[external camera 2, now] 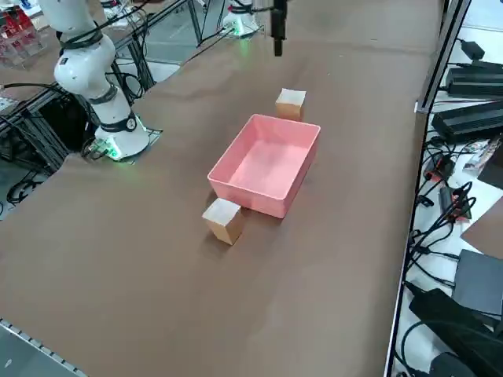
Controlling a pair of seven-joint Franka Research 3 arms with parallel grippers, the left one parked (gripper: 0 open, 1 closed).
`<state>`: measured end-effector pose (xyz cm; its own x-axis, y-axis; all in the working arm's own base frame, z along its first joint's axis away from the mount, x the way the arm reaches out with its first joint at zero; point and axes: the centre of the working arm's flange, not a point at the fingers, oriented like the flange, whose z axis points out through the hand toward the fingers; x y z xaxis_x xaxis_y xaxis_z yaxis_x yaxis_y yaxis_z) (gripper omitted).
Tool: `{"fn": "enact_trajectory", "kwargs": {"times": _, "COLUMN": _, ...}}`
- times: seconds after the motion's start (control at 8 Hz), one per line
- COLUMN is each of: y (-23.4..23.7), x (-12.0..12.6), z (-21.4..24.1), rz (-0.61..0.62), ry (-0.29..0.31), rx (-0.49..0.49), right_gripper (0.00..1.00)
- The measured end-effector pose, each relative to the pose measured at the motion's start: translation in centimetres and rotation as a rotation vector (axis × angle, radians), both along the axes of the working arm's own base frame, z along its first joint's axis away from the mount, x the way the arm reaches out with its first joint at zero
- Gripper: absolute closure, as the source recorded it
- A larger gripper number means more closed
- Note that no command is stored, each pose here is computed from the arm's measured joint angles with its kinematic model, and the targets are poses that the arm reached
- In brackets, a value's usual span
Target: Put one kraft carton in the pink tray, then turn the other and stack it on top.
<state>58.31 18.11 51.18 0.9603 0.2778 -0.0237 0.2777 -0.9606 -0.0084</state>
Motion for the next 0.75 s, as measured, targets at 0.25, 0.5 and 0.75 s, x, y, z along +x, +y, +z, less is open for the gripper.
{"fn": "enact_trajectory", "kwargs": {"times": 0.25, "y": 3.2, "x": 0.9, "z": -4.1, "rz": 0.041, "ry": 0.008, "rx": -0.011, "right_gripper": 0.01}}
{"fn": "enact_trajectory", "kwargs": {"times": 0.5, "y": 5.8, "x": 1.5, "z": -7.7, "rz": 0.007, "ry": 0.008, "rx": -0.021, "right_gripper": 0.03}}
{"fn": "enact_trajectory", "kwargs": {"times": 0.75, "y": 9.2, "x": 1.1, "z": -11.2, "rz": 0.0, "ry": 0.019, "rx": -0.035, "right_gripper": 0.04}}
